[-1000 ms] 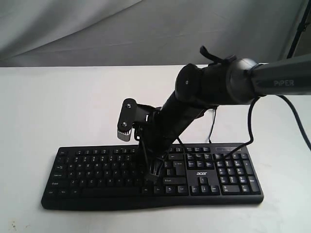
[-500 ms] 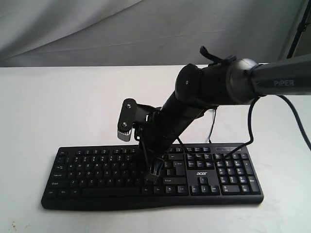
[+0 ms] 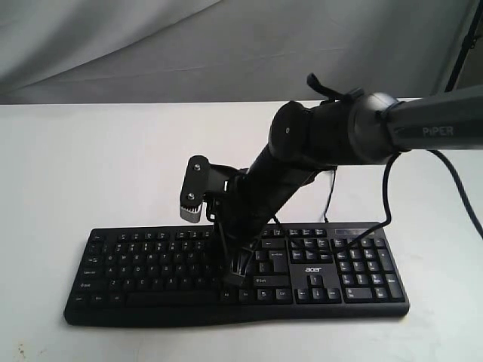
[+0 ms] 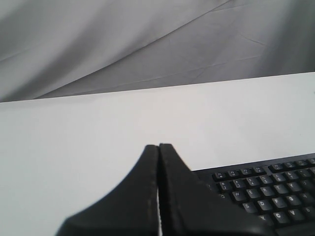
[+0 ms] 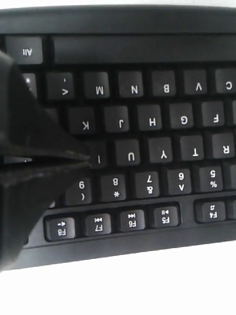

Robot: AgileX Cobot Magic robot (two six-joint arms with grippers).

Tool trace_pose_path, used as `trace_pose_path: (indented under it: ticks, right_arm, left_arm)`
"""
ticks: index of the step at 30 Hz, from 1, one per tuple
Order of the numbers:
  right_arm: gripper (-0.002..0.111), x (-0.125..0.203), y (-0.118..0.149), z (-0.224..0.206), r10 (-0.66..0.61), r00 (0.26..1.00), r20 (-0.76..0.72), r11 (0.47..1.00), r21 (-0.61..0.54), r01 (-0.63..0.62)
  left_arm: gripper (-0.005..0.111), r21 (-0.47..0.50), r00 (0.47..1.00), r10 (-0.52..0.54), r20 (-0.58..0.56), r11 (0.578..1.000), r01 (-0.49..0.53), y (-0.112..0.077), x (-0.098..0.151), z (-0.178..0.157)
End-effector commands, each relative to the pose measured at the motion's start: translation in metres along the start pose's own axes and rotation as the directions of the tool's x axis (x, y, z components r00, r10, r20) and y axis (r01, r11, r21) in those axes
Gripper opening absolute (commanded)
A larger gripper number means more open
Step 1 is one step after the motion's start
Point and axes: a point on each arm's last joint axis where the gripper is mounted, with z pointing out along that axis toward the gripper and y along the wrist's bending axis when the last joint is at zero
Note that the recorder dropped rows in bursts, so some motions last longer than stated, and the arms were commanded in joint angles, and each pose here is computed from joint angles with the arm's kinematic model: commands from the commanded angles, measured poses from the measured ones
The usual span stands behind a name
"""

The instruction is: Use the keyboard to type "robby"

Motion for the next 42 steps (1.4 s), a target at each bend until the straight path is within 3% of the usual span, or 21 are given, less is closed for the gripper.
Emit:
trace_pose_path:
  ticks: [1, 21, 30, 42]
  right_arm:
    - [0.0, 0.001, 0.001, 0.001, -0.015, 1.0, -0.006, 1.0, -0.003, 0.015]
    - [0.0, -0.002, 0.001, -0.003, -0.02, 1.0, 0.004, 1.0, 0.017, 0.02]
    - [0.0, -0.034, 0.028, 0.0, -0.052, 0.994, 0.092, 0.999, 0.004, 0.052]
    - [0.0, -0.045, 0.042, 0.017, -0.075, 0.99, 0.119, 0.997, -0.016, 0.077]
  left_arm:
    - [0.0, 0.004, 1.0, 0.003, 0.005, 1.0, -0.003, 0.0, 0.001, 0.0]
    - [0.0, 0.004, 1.0, 0.003, 0.005, 1.0, -0.003, 0.0, 0.001, 0.0]
    - [0.0, 0.004, 1.0, 0.003, 0.005, 1.0, -0.003, 0.0, 0.001, 0.0]
    - [0.0, 0.004, 1.0, 0.003, 0.005, 1.0, -0.003, 0.0, 0.001, 0.0]
